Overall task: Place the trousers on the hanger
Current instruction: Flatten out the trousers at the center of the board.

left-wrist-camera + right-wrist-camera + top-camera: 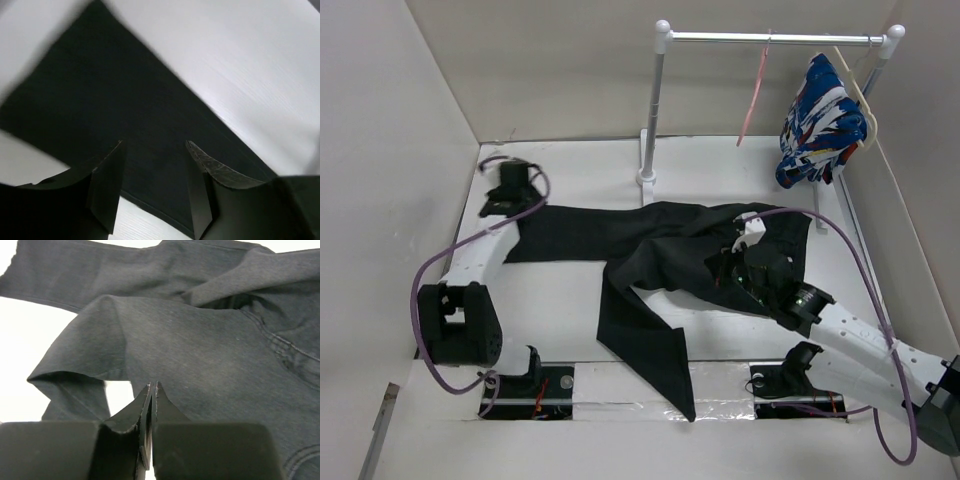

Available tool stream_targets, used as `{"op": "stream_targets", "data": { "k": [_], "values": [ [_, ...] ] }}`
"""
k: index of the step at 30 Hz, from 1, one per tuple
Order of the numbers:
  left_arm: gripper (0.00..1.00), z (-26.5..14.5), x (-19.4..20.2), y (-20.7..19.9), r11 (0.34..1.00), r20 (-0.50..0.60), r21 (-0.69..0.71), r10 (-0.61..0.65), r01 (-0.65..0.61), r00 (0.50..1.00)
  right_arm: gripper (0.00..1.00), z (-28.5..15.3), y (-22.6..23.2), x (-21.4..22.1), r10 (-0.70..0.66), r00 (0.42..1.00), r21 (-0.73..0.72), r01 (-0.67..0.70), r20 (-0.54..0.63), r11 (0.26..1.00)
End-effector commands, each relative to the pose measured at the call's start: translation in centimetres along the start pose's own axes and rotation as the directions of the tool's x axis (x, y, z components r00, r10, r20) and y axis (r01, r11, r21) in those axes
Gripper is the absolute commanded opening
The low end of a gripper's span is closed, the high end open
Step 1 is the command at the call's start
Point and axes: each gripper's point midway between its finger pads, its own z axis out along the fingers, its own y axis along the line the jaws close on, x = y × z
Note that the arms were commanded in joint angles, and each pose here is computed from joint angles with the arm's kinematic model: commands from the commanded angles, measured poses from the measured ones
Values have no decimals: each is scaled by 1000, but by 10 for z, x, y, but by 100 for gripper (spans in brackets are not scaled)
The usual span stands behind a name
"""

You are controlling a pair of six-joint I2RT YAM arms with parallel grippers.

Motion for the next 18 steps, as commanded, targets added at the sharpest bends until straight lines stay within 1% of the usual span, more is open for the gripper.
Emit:
{"op": "stream_targets", "data": {
  "k": [1, 3, 4, 5, 6, 8, 9, 10, 11, 12, 14, 15, 16, 18],
  "values": [
    [46, -41, 25, -107, 962, 24, 242, 123, -125, 992, 0, 5, -8, 6, 3, 1000, 49, -2, -8, 999],
    [38, -54, 53, -138, 942, 3, 290, 175, -168, 985, 0, 7, -5, 15, 0, 999, 29, 1, -37, 1000],
    [35, -64, 61, -154, 929, 6, 328, 181, -173, 983, 1, 9, -5, 21, -5, 998, 21, 6, -56, 1000],
    [30, -81, 82, -174, 901, -3, 387, 211, -194, 977, 10, 10, -2, 23, -6, 998, 6, 7, -66, 1000],
    [28, -88, 91, -181, 891, -9, 408, 222, -199, 975, 15, 9, 6, 31, -16, 995, -49, 12, -94, 999],
    [26, -98, 103, -191, 873, -8, 448, 221, -194, 975, 24, 7, 24, 38, -47, 993, -147, 31, -109, 989],
    [24, -110, 106, -196, 855, -7, 484, 218, -187, 976, 31, 2, 38, 48, -68, 988, -218, 37, -137, 975],
    [23, -113, 111, -196, 845, -6, 504, 212, -181, 977, 34, -2, 46, 52, -81, 986, -250, 43, -146, 967],
    [22, -116, 112, -194, 840, -5, 515, 203, -171, 979, 42, -5, 53, 54, -93, 985, -276, 50, -147, 960],
    [22, -131, 107, -197, 817, -2, 558, 179, -148, 984, 46, -13, 70, 63, -125, 979, -331, 66, -161, 941],
    [22, -138, 114, -189, 793, -14, 594, 180, -136, 984, 56, -21, 86, 71, -162, 970, -377, 83, -182, 922],
    [22, -155, 106, -191, 760, 1, 640, 151, -117, 989, 57, -22, 91, 75, -176, 966, -387, 91, -189, 918],
    [23, -158, 115, -184, 752, -1, 647, 163, -124, 987, 60, -26, 101, 79, -192, 962, -411, 97, -195, 906],
    [23, -166, 120, -170, 745, 11, 655, 163, -130, 987, 62, -21, 103, 90, -211, 952, -399, 108, -223, 910]
  ]
}}
